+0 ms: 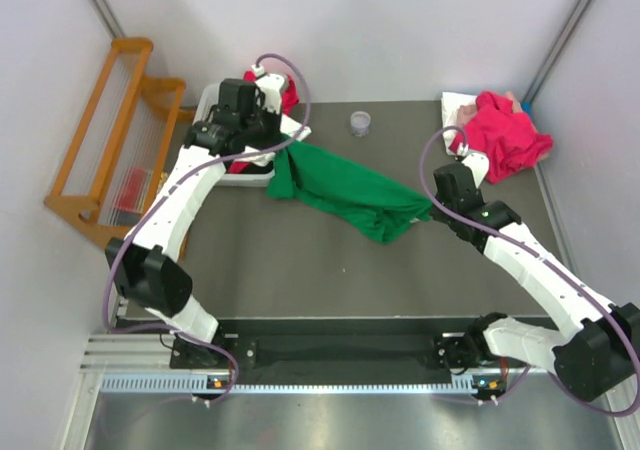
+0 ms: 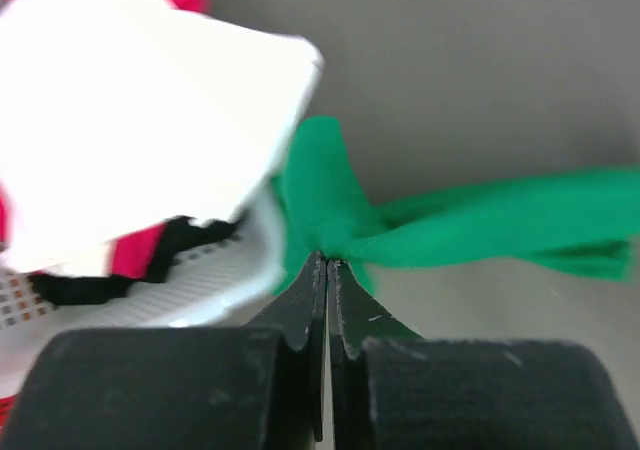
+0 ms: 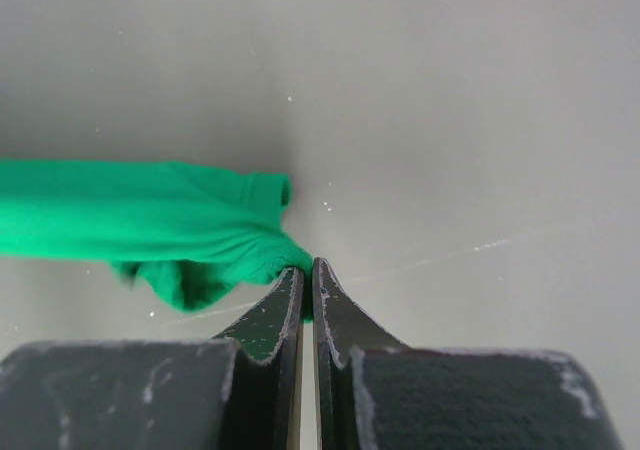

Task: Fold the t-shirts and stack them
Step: Flatten the tshirt out

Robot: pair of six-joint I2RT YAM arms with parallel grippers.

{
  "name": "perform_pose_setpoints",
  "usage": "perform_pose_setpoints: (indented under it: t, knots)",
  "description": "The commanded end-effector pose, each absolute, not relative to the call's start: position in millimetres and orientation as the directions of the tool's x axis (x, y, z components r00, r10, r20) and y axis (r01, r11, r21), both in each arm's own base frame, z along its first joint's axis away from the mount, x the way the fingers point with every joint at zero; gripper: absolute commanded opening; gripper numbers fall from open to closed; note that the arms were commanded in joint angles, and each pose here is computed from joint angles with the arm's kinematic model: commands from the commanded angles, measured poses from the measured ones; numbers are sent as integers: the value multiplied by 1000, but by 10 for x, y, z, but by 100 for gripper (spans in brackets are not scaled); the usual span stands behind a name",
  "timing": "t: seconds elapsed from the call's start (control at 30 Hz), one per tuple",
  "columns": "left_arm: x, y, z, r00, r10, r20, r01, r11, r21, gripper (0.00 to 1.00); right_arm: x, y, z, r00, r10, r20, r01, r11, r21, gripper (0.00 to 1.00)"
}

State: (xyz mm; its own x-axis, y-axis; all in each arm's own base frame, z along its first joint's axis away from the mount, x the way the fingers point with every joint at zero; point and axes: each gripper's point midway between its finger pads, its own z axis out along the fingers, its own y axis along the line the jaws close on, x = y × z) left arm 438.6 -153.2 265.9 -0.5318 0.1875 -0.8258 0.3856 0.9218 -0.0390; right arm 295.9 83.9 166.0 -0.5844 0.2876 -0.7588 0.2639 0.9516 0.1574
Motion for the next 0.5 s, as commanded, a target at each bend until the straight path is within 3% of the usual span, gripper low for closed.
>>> perform_pose_setpoints:
  t: [0.0,0.27,0.47]
  knots:
    - [3816,-1856,2655,-561,294,-774,561,822,-94,0,3073,858,1882,-535,286,-795,248,953,175,0]
    - [3377,-1863,3188,-480,337,-810,669,738,-90,0,2987,837,2234,-468,291,-834,208,954,216,0]
    - [3054,-1672,3707,-419,304,-856,644,764,-45,0,2564,799,3218,-246,309,-919,54,951,306,0]
